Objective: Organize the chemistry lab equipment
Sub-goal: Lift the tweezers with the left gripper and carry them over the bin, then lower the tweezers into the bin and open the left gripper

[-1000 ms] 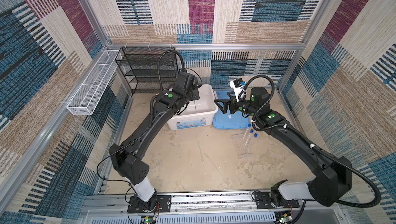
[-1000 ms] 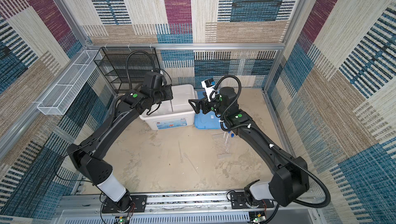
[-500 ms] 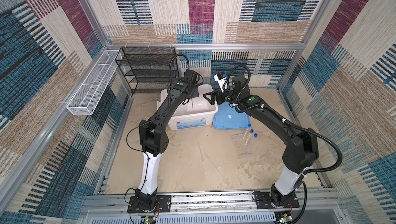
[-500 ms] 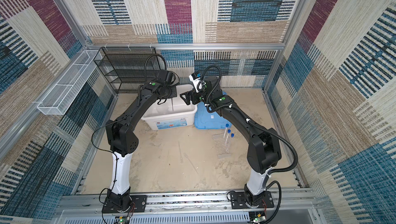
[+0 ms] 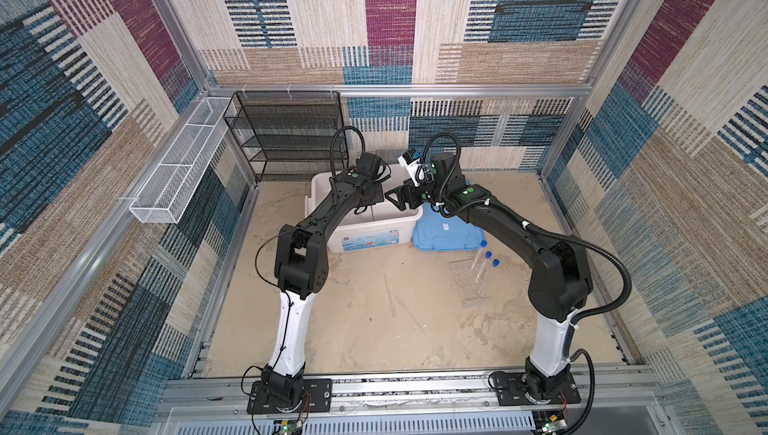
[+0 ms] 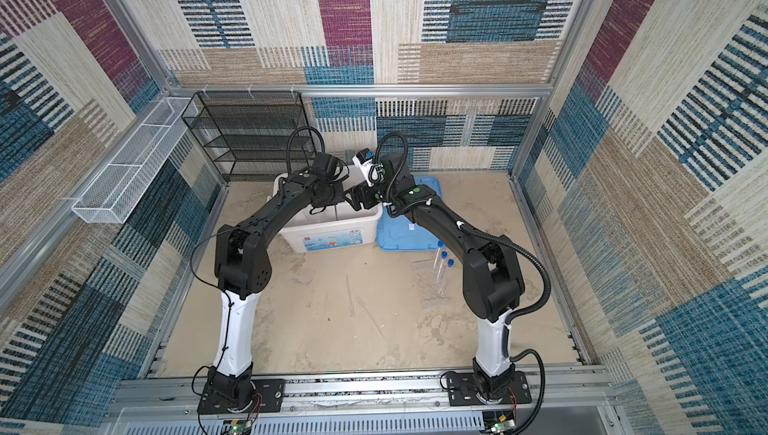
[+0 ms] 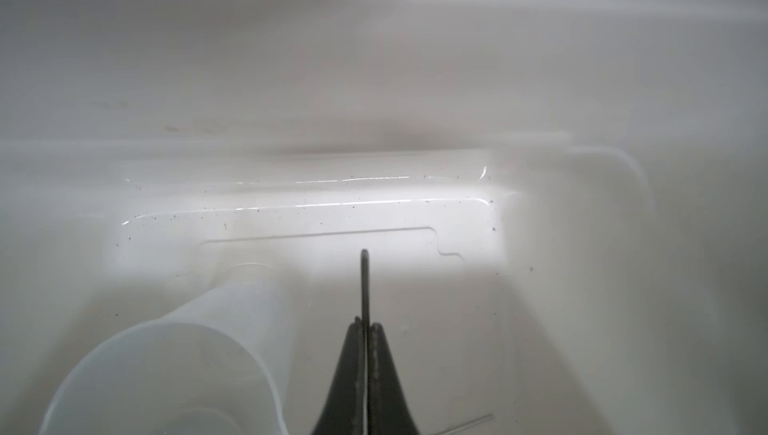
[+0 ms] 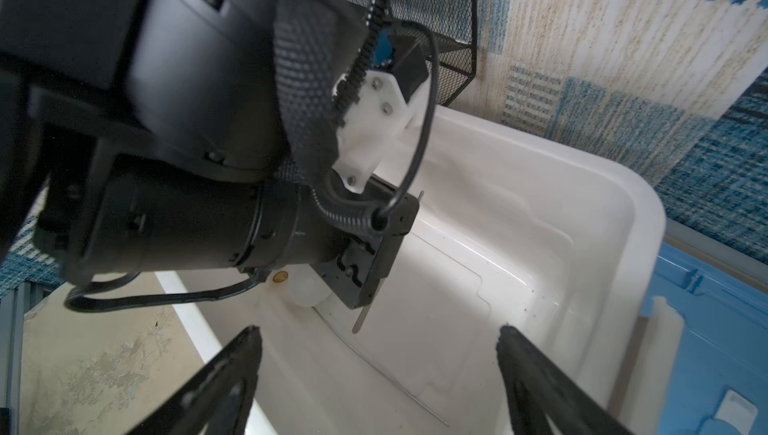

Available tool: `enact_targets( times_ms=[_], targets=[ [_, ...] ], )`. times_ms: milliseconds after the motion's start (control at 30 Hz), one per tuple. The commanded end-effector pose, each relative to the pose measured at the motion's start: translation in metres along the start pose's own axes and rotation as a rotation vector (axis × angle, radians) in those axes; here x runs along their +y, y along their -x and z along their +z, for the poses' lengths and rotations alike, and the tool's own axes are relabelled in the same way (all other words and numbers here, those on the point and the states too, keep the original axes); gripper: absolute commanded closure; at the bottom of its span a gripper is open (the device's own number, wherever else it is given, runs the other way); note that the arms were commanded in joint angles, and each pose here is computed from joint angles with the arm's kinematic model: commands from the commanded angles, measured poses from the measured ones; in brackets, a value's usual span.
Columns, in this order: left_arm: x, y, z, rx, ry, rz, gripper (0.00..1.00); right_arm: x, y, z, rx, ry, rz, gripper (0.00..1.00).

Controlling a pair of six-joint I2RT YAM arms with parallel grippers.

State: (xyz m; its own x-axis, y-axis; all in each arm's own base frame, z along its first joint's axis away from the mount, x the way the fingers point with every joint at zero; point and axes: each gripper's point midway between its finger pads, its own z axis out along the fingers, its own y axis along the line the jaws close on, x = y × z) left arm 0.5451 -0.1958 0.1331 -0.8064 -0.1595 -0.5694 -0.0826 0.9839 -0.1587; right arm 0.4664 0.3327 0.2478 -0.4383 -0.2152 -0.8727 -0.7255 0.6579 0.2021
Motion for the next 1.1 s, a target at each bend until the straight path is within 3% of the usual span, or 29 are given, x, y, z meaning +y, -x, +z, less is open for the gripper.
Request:
enact_targets(
  times_ms=[0,467,933,1067],
  targets=[
    [-0.004,0.008,0.005,-0.047,-0.027,-0.022,1.00,-0.005,-0.002,0.008,0.007,-0.014,-0.023,0.12],
    [0.003,-0.015,0.038,-0.004,-0.021,-0.030,0.96,-0.005,-0.017,0.028,0.037,-0.019,-0.032,0.16],
    [0.005,-0.022,0.046,0.005,-0.013,-0.028,0.76,0.001,-0.015,0.027,0.037,0.000,-0.021,0.16],
    [0.006,-0.015,0.036,-0.014,-0.011,-0.022,0.59,0.003,-0.010,0.023,0.027,0.002,-0.027,0.15]
  ],
)
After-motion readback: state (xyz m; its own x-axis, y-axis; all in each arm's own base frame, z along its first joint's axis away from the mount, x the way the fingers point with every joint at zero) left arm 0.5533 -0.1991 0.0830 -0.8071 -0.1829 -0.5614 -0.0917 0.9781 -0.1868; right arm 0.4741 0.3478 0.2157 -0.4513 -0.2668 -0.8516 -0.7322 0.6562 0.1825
